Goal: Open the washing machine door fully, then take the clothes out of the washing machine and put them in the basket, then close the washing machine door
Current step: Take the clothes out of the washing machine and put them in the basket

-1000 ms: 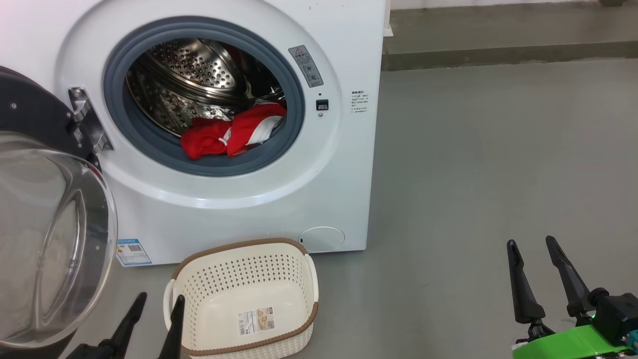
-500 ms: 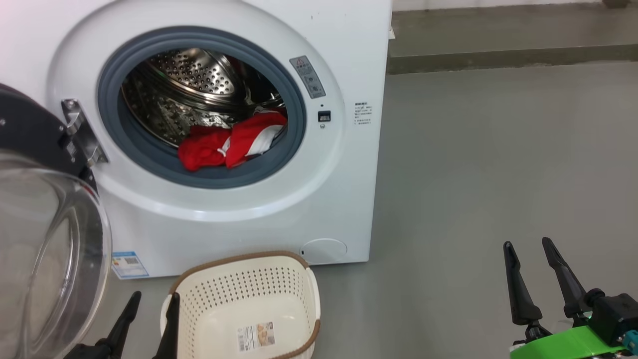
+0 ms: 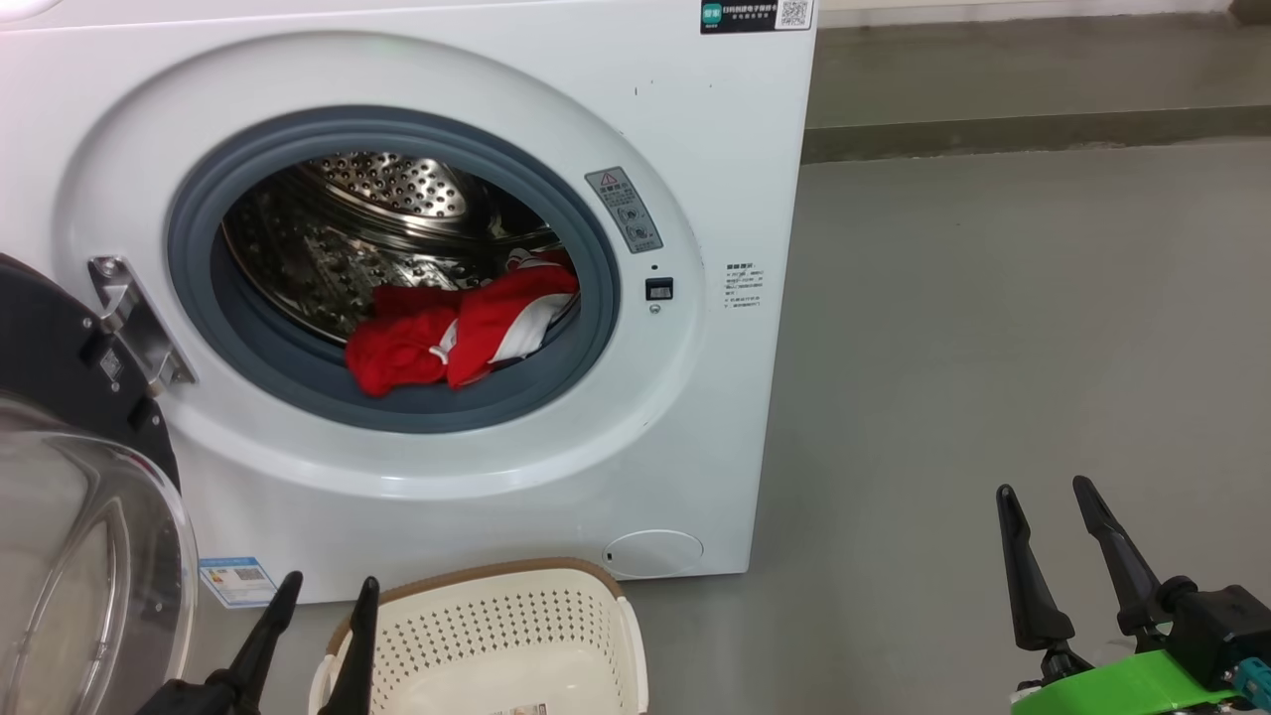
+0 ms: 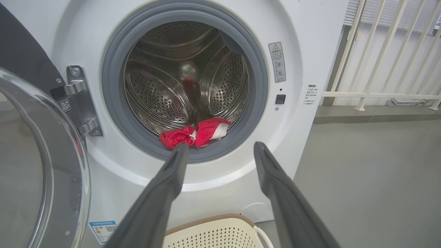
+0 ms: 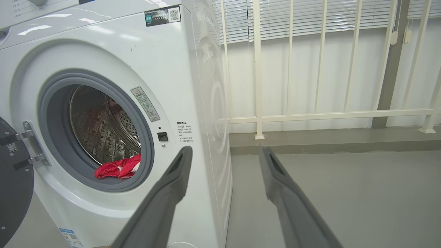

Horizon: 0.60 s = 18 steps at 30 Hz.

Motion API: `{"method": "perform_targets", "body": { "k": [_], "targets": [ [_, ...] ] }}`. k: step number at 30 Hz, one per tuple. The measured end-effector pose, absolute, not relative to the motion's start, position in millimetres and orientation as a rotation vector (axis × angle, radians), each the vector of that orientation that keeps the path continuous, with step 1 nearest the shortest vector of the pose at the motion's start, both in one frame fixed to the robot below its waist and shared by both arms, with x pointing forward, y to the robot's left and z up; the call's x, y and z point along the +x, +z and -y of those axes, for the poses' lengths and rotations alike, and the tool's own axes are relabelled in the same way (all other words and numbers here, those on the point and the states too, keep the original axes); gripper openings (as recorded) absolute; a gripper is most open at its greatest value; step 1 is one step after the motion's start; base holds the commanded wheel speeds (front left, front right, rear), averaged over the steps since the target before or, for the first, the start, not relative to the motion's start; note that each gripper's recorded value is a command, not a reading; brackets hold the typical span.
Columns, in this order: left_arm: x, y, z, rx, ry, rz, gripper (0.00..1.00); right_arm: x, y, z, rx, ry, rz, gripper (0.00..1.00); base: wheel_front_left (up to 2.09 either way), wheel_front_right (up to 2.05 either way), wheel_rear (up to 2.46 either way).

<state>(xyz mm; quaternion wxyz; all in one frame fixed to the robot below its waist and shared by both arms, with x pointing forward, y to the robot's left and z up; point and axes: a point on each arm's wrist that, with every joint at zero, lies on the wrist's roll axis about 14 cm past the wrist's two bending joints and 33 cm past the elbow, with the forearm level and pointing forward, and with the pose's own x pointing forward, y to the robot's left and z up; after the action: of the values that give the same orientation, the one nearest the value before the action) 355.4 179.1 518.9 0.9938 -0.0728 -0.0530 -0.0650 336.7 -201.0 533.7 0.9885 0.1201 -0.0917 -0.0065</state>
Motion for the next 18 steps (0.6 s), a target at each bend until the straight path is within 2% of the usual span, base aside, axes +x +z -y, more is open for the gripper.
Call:
{"method": "perform_targets", "body": {
  "k": [18],
  "targets": [
    [355.5,522.7,-181.8,-0.141,-0.122,0.12,1.0,335.2,534.3,199.3,0.241,-0.007,0.186,1.0,0.02,-0.02,0.0]
  ]
}}
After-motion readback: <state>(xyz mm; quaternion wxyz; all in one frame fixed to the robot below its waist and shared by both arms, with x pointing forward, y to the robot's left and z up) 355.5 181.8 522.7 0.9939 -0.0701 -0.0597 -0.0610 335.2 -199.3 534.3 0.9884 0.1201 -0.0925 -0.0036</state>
